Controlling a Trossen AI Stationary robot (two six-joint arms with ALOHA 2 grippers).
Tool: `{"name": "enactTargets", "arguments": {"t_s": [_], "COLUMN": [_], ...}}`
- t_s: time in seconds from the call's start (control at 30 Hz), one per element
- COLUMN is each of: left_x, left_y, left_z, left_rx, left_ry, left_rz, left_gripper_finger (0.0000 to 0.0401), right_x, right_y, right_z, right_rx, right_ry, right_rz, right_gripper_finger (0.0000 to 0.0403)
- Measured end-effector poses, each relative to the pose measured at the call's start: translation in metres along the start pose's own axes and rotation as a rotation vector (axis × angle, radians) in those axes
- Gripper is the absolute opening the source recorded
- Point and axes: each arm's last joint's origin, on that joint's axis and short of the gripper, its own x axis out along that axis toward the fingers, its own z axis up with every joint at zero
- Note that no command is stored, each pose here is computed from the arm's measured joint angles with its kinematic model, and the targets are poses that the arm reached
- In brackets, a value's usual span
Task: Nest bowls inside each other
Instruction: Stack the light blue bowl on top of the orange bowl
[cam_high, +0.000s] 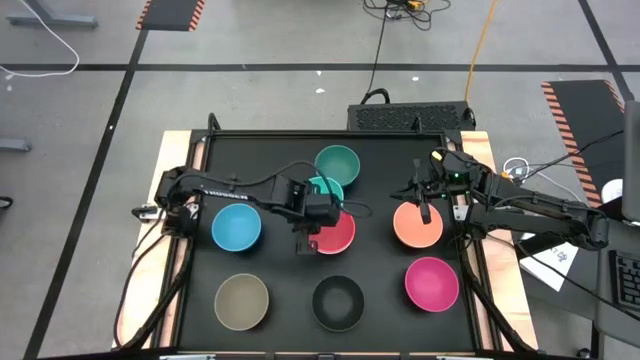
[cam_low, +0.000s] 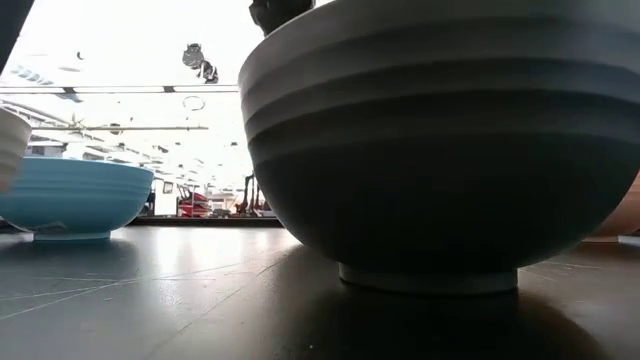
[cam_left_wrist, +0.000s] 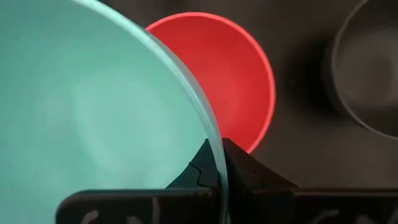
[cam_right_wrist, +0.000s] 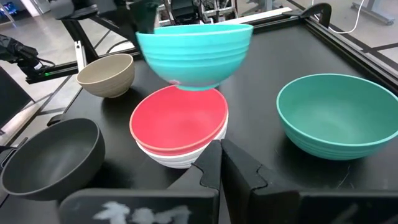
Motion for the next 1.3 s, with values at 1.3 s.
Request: {"name": "enactTargets", "arguments": {"t_s": [1.3], "left_x": [0.059], "left_y": [-0.031], "left_z": [0.007], "left_rx": [0.078], "left_ry": [0.092], "left_rz": [-0.025], "left_gripper_finger": [0.0003], "right_x": [0.0], "right_y": [0.0], "right_z": [0.0], "right_rx": [0.0], "right_ry": [-0.001], "right_rz": [-0.002], "right_gripper_finger": [0.0]}}
